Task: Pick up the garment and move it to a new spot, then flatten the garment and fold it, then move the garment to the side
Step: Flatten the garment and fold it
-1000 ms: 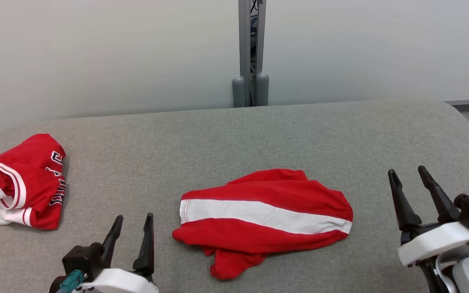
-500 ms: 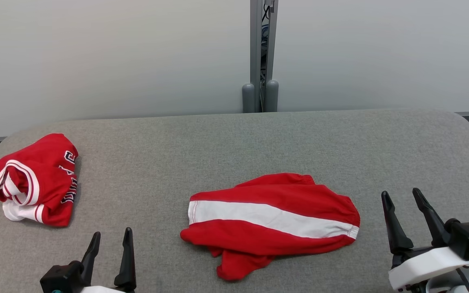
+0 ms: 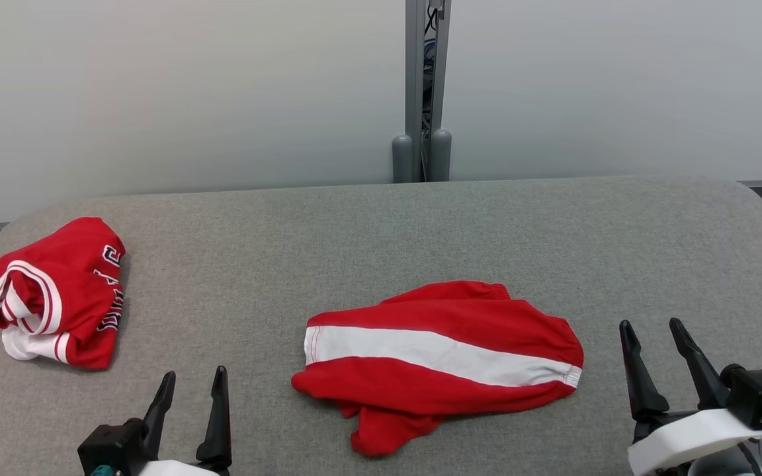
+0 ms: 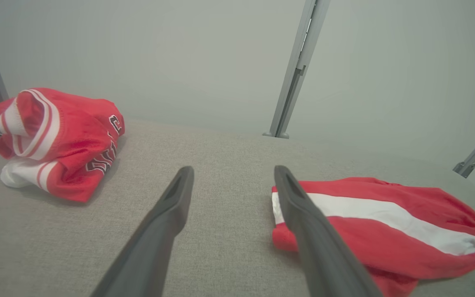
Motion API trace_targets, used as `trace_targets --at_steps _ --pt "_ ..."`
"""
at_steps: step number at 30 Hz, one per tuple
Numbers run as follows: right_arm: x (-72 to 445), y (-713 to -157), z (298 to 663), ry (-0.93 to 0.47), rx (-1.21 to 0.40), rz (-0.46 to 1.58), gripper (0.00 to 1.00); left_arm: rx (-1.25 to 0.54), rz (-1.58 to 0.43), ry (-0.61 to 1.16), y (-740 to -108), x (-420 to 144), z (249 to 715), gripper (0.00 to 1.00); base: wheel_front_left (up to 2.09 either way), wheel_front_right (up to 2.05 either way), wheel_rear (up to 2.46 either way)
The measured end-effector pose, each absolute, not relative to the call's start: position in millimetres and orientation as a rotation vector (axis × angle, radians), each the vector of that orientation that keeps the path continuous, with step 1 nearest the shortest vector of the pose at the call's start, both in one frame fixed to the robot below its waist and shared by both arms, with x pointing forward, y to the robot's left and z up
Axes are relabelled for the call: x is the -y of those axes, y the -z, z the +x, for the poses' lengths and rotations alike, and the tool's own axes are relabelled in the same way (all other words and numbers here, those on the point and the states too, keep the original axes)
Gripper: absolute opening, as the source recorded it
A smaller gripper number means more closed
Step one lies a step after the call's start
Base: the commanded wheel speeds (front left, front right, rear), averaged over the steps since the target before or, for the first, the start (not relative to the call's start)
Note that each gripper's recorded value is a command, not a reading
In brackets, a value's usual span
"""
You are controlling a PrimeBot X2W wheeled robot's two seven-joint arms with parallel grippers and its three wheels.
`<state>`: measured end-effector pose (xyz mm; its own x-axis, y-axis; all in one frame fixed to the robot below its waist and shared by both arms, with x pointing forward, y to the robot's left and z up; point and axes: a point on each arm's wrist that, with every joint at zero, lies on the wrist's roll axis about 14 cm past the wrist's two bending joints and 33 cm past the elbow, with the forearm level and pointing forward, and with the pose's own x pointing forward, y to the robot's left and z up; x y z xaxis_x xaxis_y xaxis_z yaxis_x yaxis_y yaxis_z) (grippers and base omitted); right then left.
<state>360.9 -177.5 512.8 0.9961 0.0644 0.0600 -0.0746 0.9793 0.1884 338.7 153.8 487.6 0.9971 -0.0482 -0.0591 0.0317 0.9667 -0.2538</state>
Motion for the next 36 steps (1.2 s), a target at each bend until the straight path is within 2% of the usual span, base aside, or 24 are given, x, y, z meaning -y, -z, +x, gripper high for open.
trace_targets --at_steps 22,29,36 --pt "174.9 -510.9 359.5 -0.075 0.034 0.171 1.0 -0.089 -0.246 0.066 -484.2 -145.4 338.8 1.0 0.0 0.0 0.0" --pt "175.7 -493.9 360.3 -0.07 -0.031 0.163 1.0 -0.185 -0.238 0.104 -465.0 -136.3 343.5 1.0 0.0 0.0 0.0" --pt "174.1 -474.0 361.7 -0.078 -0.106 0.153 1.0 -0.305 -0.275 0.203 -452.0 -109.7 368.2 1.0 0.0 0.0 0.0"
